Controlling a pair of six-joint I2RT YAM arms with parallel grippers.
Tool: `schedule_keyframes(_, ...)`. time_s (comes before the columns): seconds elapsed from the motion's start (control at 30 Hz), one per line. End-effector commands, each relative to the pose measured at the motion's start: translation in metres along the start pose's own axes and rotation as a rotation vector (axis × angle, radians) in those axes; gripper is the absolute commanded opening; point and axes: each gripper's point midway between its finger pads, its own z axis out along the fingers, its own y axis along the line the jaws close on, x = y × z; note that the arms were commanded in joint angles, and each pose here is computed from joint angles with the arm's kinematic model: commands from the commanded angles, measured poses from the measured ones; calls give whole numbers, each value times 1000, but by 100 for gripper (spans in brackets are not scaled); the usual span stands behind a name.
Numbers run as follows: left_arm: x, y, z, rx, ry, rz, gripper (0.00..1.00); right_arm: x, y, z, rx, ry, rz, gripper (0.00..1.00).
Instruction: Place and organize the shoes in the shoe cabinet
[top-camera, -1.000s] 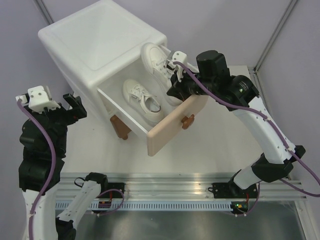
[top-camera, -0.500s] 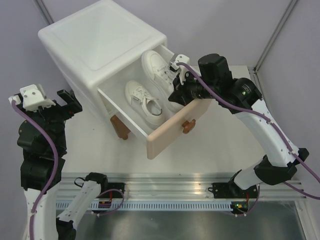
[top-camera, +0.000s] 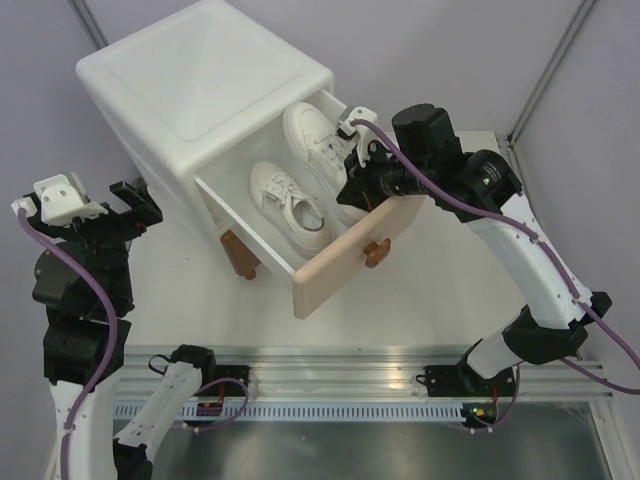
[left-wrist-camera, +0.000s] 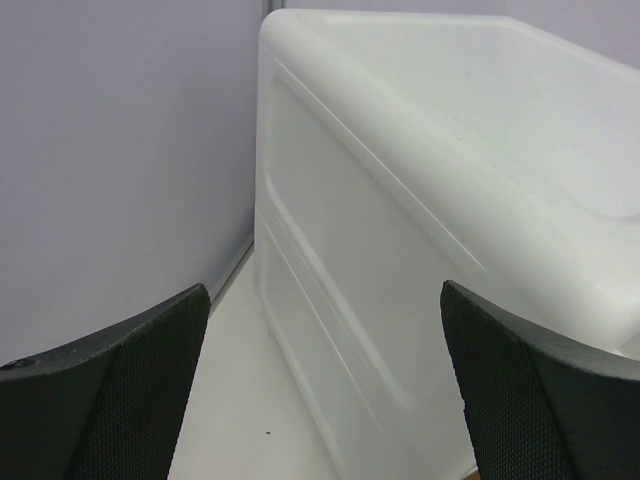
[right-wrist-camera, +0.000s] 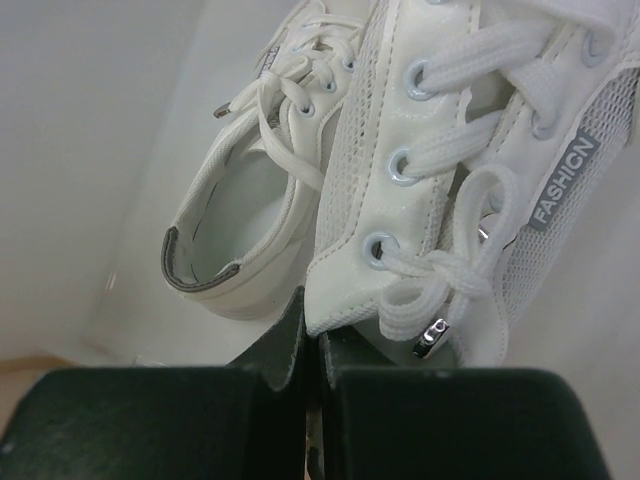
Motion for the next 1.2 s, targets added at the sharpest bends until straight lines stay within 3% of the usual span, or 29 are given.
schedule_keyframes(0.0,-9,-2,1,14,-36,12,100,-18,12,-8,-58,-65,-55,0)
schedule_keyframes(0.43,-3,-20,18,57,-24,0,100,-22,15,-22,-54,-107,-128,0)
schedule_keyframes(1.17,10,-38,38,94,20,0,100,-12,-25,30,101,-10,-41,1)
